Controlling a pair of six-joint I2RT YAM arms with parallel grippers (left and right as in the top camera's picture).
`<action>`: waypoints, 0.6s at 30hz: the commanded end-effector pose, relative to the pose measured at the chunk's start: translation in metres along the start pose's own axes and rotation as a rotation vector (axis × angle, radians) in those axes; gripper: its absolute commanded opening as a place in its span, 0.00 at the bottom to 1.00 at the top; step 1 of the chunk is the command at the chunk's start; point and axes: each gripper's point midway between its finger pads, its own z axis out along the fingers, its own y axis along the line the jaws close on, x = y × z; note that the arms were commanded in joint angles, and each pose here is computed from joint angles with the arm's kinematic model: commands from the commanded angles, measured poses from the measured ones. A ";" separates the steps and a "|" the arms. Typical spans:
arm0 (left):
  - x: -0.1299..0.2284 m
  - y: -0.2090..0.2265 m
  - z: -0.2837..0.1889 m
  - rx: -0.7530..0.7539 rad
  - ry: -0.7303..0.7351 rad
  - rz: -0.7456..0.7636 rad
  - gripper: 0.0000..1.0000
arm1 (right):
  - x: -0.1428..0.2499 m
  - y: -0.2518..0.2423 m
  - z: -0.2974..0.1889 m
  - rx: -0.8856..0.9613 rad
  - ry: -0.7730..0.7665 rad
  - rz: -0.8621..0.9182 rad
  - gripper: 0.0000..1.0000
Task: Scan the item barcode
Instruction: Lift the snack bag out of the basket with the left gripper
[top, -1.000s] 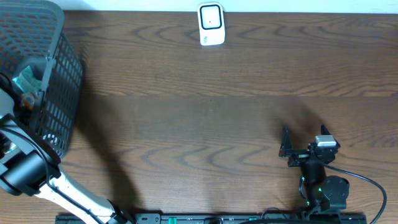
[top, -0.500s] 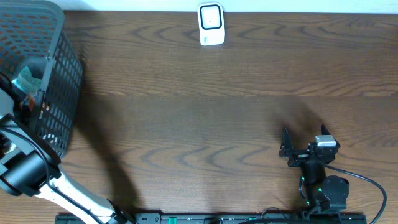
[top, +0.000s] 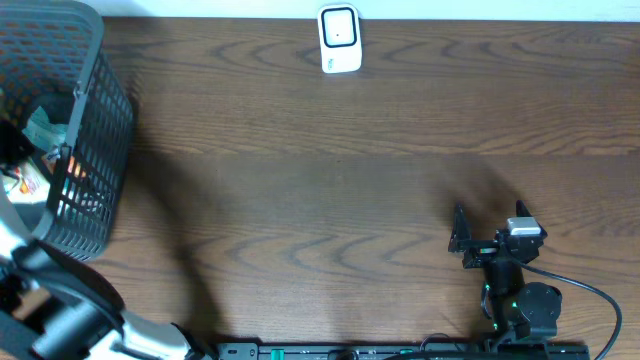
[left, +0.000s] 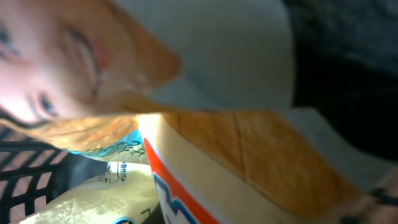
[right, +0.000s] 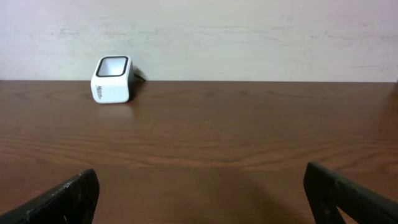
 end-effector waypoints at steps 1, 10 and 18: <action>-0.027 -0.017 -0.051 0.083 -0.136 -0.133 0.07 | 0.000 -0.003 0.000 0.012 -0.001 0.011 0.99; -0.060 -0.070 -0.138 0.394 -0.340 -0.121 0.07 | 0.000 -0.003 0.000 0.012 -0.001 0.012 0.99; -0.075 -0.117 -0.184 0.751 -0.353 -0.231 0.07 | 0.000 -0.003 0.000 0.012 -0.001 0.011 0.99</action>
